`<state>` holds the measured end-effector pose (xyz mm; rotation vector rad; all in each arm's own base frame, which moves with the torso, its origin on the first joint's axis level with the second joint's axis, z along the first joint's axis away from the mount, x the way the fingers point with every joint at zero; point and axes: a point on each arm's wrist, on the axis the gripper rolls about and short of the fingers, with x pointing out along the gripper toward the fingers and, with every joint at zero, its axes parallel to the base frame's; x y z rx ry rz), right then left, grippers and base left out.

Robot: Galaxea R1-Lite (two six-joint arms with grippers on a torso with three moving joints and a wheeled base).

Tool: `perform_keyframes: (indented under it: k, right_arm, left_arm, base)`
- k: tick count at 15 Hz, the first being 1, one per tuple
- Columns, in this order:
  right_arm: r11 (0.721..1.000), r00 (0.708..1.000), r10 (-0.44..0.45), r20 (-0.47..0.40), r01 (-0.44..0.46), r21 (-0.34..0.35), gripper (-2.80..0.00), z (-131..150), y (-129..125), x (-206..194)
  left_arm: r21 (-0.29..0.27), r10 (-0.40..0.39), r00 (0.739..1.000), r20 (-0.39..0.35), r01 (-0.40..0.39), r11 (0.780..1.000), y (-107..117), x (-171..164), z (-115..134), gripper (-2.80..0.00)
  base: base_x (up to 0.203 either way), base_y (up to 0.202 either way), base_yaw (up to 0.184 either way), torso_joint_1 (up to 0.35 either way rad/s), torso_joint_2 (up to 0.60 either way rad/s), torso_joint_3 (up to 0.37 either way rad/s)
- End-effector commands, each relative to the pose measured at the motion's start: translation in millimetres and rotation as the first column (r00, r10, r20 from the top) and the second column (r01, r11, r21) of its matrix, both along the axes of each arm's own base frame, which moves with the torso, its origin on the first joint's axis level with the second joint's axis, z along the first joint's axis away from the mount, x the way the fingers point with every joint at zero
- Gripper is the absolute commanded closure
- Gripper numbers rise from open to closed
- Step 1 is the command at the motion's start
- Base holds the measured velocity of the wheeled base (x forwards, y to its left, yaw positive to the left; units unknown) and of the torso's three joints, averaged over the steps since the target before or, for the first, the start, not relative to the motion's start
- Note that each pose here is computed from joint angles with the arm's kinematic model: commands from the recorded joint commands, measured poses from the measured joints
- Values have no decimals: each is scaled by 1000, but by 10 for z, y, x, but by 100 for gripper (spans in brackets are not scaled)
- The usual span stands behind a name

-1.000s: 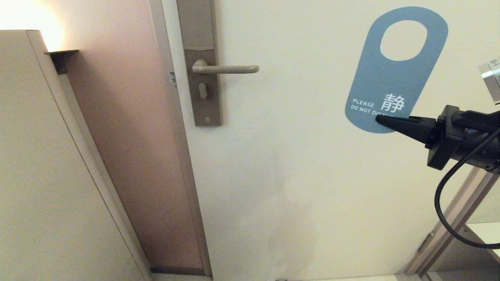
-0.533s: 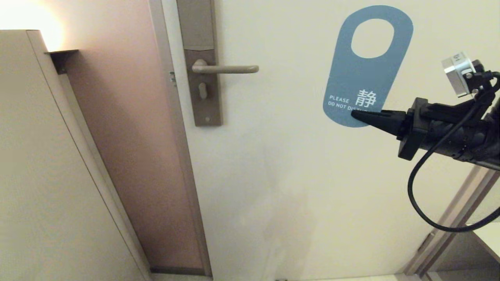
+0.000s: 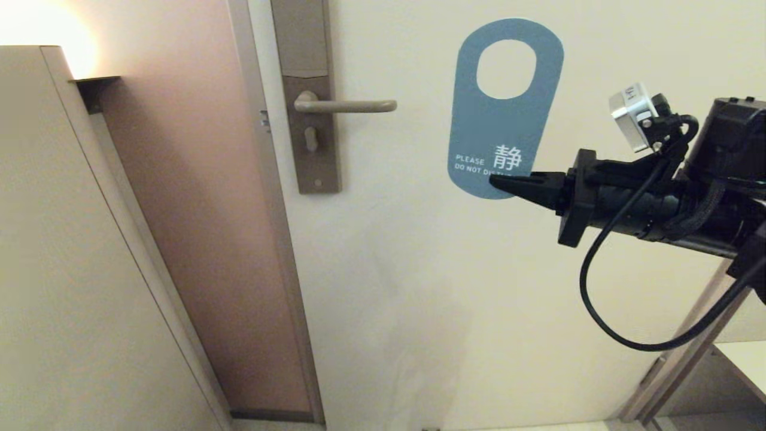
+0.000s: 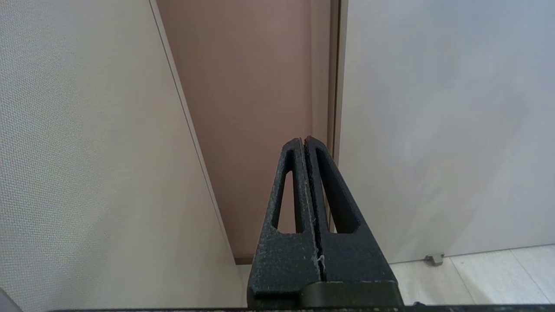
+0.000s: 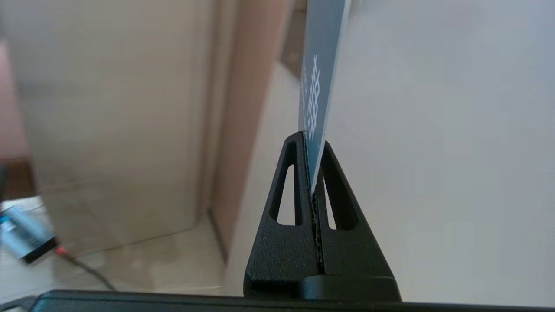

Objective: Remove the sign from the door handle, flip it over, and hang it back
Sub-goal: Hang the sign back with the other side facing out

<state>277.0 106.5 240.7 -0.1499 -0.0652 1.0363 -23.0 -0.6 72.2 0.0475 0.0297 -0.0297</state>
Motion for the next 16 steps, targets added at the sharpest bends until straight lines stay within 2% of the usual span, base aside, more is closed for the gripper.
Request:
perform_keyframes:
  k: [1,3,6,9,16]
  right_arm:
    - [999,999,35,-11,-35,-11,0,-44,135,72]
    - [1000,999,7,-33,-8,-26,0,-35,203,142]
    - [994,991,-98,-95,92,-66,0,-32,242,258]
    - [987,982,-140,-129,128,-97,0,-88,328,304]
    - [971,968,-222,-120,207,-123,0,-73,594,522]
  left_arm:
    - [0,-2,1000,-2,2,1000,0,1,0,0]
    - [0,1,1000,-2,-1,1000,0,1,0,0]
    - [0,-2,1000,-2,2,1000,0,1,0,0]
    - [0,1,1000,-2,-1,1000,0,1,0,0]
    - [0,1,1000,-2,-1,1000,0,1,0,0]
  base:
    - [0,0,0,0,0,0]
    - [0,0,0,0,0,0]
    - [0,0,0,0,0,0]
    - [0,0,0,0,0,0]
    - [0,0,0,0,0,0]
